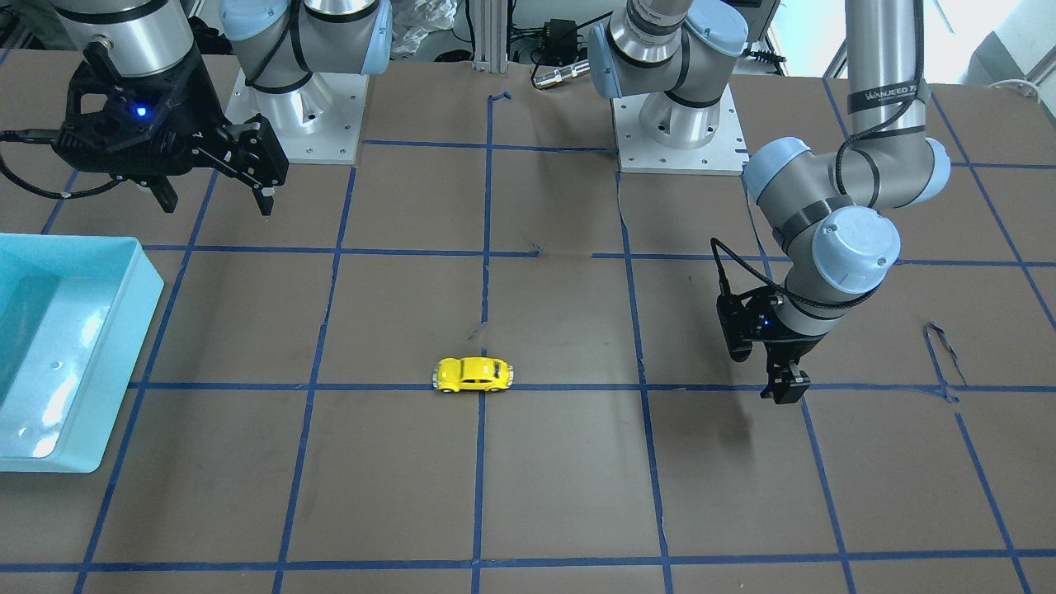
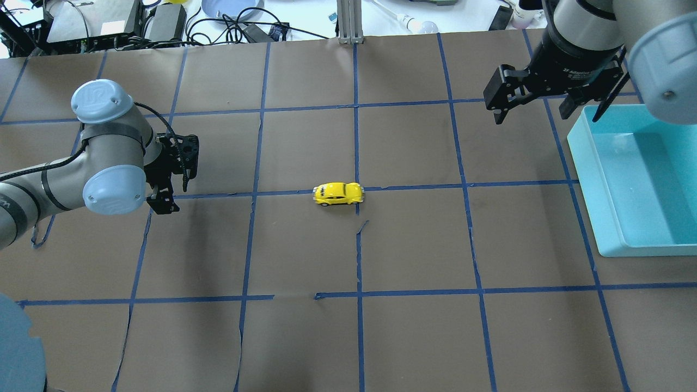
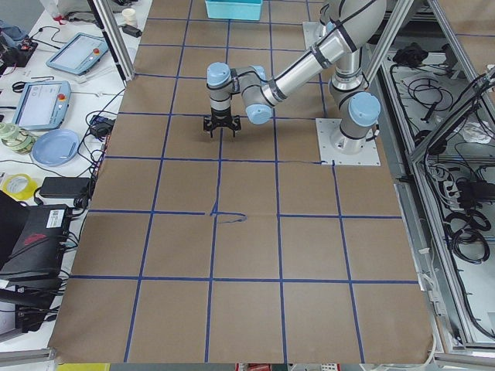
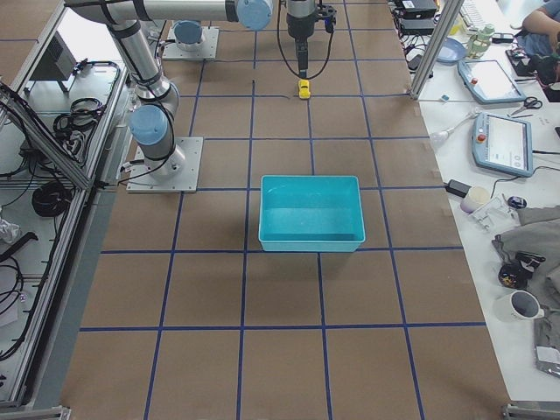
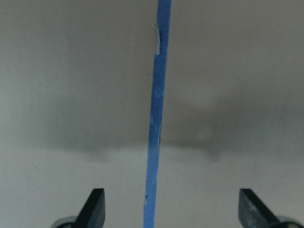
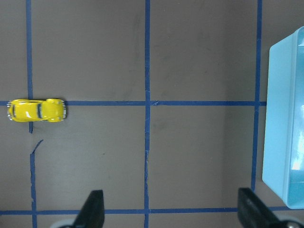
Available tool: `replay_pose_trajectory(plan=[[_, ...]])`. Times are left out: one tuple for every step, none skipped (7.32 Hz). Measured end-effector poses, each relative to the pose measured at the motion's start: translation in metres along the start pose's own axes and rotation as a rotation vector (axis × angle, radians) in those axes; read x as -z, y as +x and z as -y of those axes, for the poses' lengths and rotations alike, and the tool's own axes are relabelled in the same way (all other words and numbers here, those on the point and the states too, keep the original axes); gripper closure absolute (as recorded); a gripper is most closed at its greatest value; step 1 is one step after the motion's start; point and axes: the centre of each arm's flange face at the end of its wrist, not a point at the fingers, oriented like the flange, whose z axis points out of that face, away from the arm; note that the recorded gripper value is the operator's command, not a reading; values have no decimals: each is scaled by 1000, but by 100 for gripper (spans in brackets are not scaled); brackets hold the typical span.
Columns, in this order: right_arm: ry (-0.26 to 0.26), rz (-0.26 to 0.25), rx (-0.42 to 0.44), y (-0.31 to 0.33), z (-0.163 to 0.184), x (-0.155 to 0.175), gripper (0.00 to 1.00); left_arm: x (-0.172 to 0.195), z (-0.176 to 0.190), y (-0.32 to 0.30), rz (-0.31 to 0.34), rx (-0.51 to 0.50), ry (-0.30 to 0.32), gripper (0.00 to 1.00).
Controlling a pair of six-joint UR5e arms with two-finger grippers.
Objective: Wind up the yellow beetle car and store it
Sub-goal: 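Raise the left arm away while the car rolls toward the right gripper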
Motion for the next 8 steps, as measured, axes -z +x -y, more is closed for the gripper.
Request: replay_pose_trajectory(plan=[[-3, -1, 0, 0, 0, -1, 0, 2, 0, 0, 3, 5, 1, 0], [-8, -2, 0, 0, 1, -2, 0, 6, 2, 1, 8, 28, 2, 0], [-13, -2, 0, 1, 1, -4, 0, 14, 5, 2, 13, 78, 6, 0], [-23, -2, 0, 1, 2, -8, 0, 29, 8, 2, 28, 185, 19, 0], [-40, 0, -2, 2, 5, -17, 0, 54, 12, 0, 40, 353, 48, 0], [-55, 4, 9, 2, 9, -28, 0, 90, 18, -4, 31, 540, 80, 0], [-63, 11, 62, 2, 13, -36, 0, 137, 28, -8, 0, 711, 91, 0], [-59, 19, 160, 2, 23, -48, 0, 185, 42, -9, -33, 865, 86, 0]])
